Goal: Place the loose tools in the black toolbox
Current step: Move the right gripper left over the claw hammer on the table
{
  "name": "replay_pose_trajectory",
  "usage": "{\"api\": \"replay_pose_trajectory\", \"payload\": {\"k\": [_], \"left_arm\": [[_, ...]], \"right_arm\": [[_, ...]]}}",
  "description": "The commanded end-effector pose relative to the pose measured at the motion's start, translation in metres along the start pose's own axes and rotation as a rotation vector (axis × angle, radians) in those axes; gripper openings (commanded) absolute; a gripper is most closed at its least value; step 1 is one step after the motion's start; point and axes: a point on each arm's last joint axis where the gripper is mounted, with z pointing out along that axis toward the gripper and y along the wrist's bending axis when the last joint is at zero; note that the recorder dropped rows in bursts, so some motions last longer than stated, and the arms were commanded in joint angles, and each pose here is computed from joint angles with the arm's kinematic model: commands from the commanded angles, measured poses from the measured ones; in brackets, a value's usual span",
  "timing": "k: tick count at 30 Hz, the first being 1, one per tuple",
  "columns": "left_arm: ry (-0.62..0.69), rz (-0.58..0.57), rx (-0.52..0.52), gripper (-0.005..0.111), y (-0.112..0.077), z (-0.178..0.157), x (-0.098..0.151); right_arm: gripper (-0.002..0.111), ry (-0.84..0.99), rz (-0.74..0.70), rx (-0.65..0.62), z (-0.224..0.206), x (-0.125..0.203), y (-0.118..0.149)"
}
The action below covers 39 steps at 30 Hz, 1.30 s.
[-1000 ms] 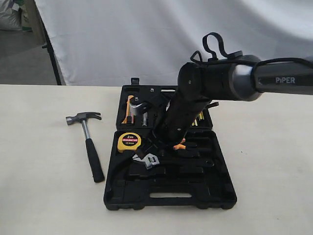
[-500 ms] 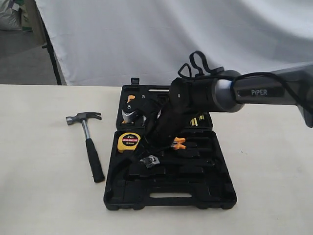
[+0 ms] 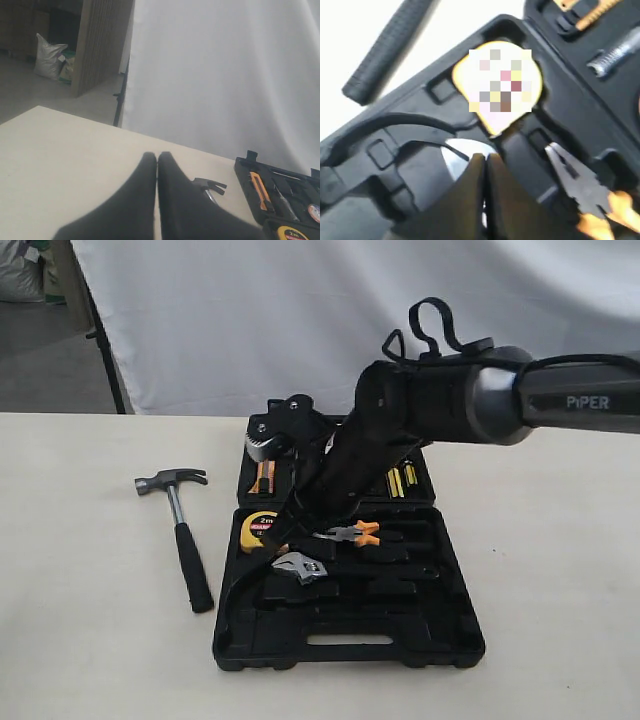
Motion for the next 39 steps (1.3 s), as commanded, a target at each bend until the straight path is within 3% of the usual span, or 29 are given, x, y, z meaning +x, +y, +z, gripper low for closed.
{"api": "replay_pose_trajectory", "payload": {"k": [1,8,16,20,25,28,29,35,37,39], "left_arm": [[-0.020,0.000,-0.021,0.001,0.001,0.000,-0.002],[-0.020,0.000,-0.021,0.001,0.001,0.000,-0.002],[-0.020,0.000,-0.021,0.001,0.001,0.000,-0.002],[-0.020,0.000,-0.021,0.001,0.001,0.000,-0.002],[-0.020,0.000,-0.021,0.001,0.001,0.000,-0.002],[-0.020,0.000,-0.021,0.001,0.001,0.000,-0.002],[-0.020,0.000,-0.021,0.001,0.001,0.000,-0.002],[-0.020,0.000,-0.021,0.001,0.001,0.000,-0.002],[-0.020,0.000,-0.021,0.001,0.001,0.000,-0.002],[-0.020,0.000,-0.021,0.001,0.001,0.000,-0.002]], "right_arm": [[0.000,0.034,-0.037,-0.032,0.014,0.002,0.014],[0.000,0.216,0.002,-0.013,0.063,0.036,0.001],[0.000,0.194,0.027,0.008,0.054,0.032,-0.005],[0.000,0.137,0.044,0.012,0.036,0.021,-0.004],[0.000,-0.108,0.243,-0.028,0.018,-0.008,0.004],[0.000,-0.180,0.188,-0.021,0.023,-0.022,0.028],[0.005,-0.193,0.166,-0.028,0.025,-0.028,0.037],[0.074,-0.256,0.082,-0.066,0.051,-0.065,0.069],[0.087,-0.251,0.075,-0.077,0.063,-0.072,0.070],[0.089,-0.246,0.078,-0.081,0.078,-0.077,0.066]]}}
